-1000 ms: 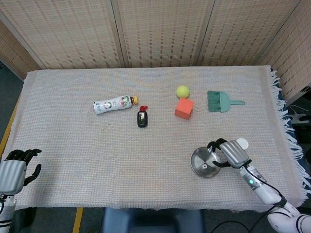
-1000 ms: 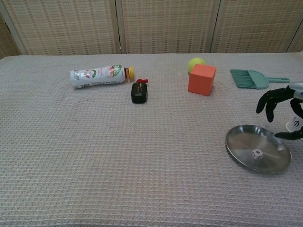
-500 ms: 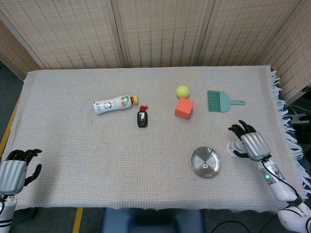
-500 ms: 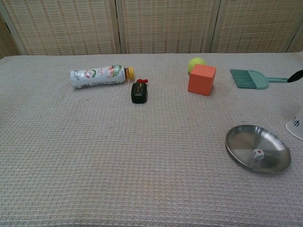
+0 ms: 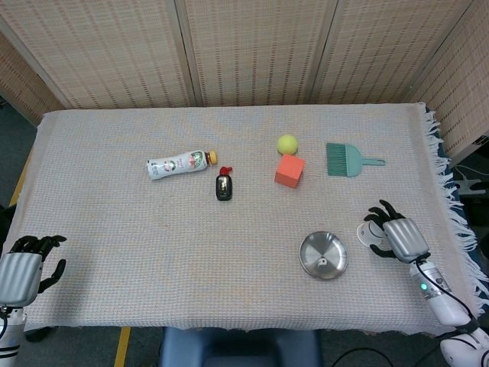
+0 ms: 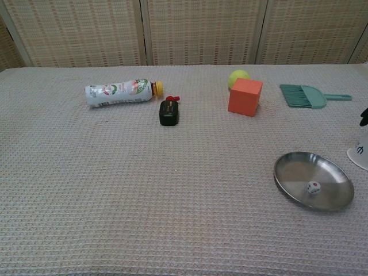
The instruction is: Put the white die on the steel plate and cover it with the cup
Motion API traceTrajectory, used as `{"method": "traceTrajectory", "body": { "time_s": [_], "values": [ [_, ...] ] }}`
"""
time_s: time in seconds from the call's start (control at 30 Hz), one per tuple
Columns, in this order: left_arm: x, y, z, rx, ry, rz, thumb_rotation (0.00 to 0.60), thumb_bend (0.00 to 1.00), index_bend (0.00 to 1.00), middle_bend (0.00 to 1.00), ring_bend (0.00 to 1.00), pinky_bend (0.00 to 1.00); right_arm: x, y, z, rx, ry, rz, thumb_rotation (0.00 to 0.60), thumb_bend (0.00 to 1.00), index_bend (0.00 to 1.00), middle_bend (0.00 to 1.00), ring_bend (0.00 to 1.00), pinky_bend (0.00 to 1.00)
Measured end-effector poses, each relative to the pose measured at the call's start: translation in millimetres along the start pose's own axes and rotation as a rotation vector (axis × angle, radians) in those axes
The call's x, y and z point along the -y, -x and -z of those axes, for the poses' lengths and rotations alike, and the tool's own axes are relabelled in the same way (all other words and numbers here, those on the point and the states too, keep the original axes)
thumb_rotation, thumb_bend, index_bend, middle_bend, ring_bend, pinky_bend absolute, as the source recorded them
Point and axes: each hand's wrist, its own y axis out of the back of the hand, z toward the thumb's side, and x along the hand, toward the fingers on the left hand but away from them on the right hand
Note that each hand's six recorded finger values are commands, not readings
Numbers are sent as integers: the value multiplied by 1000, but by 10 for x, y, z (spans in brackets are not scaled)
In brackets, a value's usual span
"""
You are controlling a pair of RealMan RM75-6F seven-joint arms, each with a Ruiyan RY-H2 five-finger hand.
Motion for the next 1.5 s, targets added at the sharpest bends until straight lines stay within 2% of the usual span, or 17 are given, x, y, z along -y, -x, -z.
{"method": "traceTrajectory", "body": {
  "time_s": [0.13, 0.33, 0.47, 0.73, 1.03, 1.2, 1.33, 1.5],
  "values": [
    [4, 2, -1, 0, -1, 2, 600, 365, 338, 410, 421, 282, 48, -6, 31, 15, -13, 8, 600, 205, 397, 289, 151, 476],
    [15, 5, -2, 0, -8, 9, 600, 367, 339, 410, 421, 274, 8, 14, 62, 33, -32, 70, 600, 224, 478, 374, 258, 589],
    [20, 6, 0, -1, -10, 12, 600, 365, 339, 410, 421, 270, -45, 27, 58, 37, -55, 123, 600, 224, 490, 381, 265, 598],
    [24, 5, 10, -5, -14, 14, 600, 366, 339, 410, 422, 266, -59, 53, -36, 19, -30, 128, 600, 224, 510, 398, 284, 608],
    [32, 7, 20, -9, -12, 20, 600, 364, 340, 411, 423, 266, -171, 83, -447, -85, 146, 88, 600, 225, 520, 419, 304, 644],
    [31, 10, 21, -9, -12, 20, 600, 366, 340, 413, 423, 266, -302, 64, -710, -139, 247, 22, 600, 225, 521, 421, 305, 648],
    [28, 12, 19, -7, -19, 18, 600, 366, 340, 414, 423, 266, -355, 63, -826, -158, 269, -47, 600, 225, 521, 421, 305, 648],
    [31, 13, 18, -7, -18, 21, 600, 366, 340, 414, 423, 266, -300, 108, -942, -177, 278, -111, 600, 225, 521, 421, 305, 648]
  ]
}}
